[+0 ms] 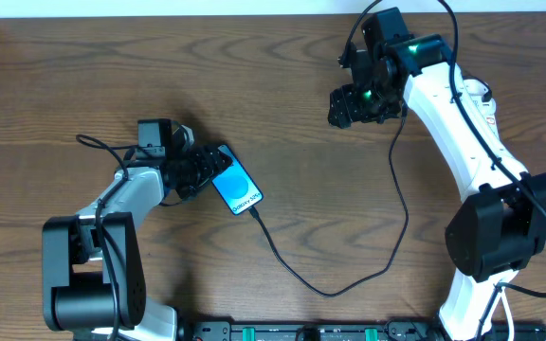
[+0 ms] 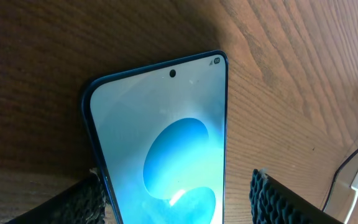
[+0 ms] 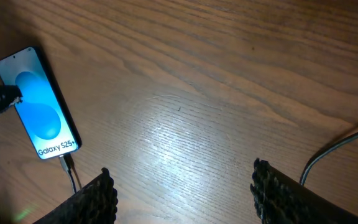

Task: Plug charger to phone and switch on socket
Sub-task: 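Release the phone and raise the left gripper away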

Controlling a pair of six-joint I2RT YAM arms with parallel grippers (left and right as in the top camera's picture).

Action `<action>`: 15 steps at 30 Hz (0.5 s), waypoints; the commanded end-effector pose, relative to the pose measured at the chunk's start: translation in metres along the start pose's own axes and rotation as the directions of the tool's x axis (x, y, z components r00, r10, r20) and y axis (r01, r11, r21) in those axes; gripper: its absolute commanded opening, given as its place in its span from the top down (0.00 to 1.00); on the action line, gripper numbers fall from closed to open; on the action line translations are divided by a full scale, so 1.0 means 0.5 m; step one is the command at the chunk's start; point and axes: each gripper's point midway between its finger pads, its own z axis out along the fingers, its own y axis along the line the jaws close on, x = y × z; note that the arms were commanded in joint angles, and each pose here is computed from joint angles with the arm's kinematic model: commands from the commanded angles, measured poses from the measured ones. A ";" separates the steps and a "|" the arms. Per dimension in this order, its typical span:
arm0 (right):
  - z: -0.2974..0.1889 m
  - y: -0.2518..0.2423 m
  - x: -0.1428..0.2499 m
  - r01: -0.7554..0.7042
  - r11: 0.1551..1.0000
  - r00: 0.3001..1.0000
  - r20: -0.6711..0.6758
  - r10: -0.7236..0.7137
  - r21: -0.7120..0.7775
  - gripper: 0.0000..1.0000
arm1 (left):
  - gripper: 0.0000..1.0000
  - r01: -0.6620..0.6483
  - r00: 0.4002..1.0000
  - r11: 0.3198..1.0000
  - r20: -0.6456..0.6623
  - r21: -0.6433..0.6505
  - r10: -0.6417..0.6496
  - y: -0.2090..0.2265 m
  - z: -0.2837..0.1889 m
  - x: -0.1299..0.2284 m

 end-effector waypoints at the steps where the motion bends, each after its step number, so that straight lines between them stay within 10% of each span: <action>1: -0.008 0.006 0.000 -0.001 1.000 1.000 0.007 0.001 0.003 0.31 | 0.26 0.045 0.999 0.963 -0.013 -0.265 -0.050 0.144 0.028 0.038; 15: -0.008 0.006 0.000 -0.001 1.000 1.000 0.007 0.001 0.003 0.30 | 0.25 -0.082 0.997 0.910 -0.039 -0.405 0.072 0.090 0.010 0.020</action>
